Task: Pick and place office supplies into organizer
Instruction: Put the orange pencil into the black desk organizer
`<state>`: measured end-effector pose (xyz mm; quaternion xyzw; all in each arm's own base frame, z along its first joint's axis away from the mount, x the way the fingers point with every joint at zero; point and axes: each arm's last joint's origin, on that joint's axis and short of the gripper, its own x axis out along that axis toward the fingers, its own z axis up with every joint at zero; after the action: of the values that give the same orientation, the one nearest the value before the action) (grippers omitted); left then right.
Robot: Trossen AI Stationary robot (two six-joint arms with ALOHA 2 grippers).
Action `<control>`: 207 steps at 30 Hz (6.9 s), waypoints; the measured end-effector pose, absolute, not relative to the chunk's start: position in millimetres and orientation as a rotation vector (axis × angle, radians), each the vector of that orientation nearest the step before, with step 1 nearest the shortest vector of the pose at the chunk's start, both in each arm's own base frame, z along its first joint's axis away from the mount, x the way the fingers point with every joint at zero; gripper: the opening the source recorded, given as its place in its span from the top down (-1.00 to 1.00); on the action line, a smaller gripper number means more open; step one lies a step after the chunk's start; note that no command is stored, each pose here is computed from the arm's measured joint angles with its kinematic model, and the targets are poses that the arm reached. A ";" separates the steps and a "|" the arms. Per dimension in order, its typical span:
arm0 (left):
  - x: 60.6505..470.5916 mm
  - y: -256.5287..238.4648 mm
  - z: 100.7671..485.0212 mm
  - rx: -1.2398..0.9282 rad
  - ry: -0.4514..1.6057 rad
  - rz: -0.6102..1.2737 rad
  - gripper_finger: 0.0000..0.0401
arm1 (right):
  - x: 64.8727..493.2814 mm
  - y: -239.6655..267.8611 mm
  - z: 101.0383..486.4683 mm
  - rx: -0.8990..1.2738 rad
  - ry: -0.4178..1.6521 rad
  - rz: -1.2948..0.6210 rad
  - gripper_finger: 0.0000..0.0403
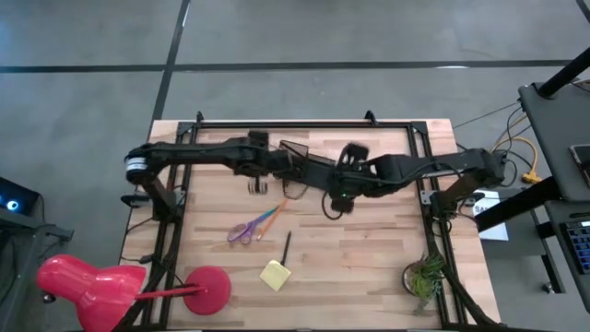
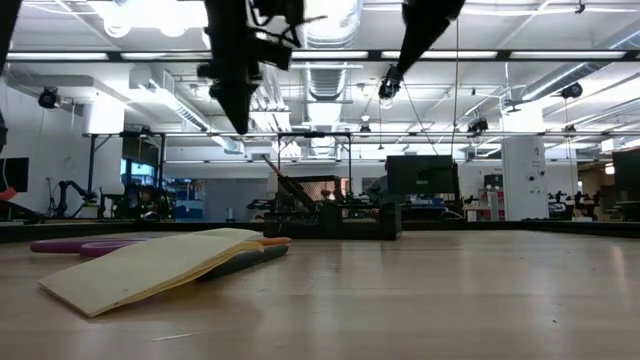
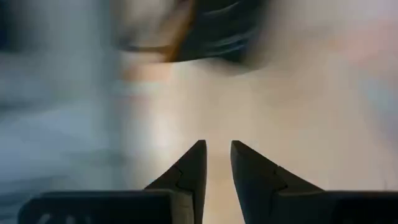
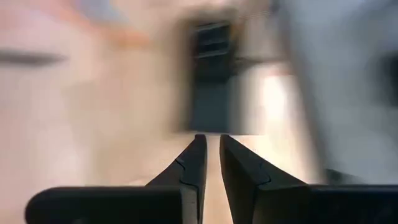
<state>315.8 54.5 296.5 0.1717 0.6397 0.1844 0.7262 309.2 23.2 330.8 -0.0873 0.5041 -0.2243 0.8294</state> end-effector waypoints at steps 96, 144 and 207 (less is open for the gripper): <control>153.9 -38.1 261.7 -0.527 0.777 0.513 0.71 | 468.1 -59.1 137.8 -0.234 1.255 0.298 0.95; 158.1 -30.6 138.5 -0.268 0.844 0.317 0.71 | 468.5 -52.9 134.5 -0.178 1.260 0.260 0.96; 193.6 -18.0 266.4 0.481 1.104 0.477 0.97 | 391.2 -19.0 242.6 -0.015 1.325 -0.273 0.47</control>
<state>193.6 -18.0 266.4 0.2241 0.5142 0.2222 0.7975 391.2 -19.0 242.6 -0.0068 0.6129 -0.1264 0.7799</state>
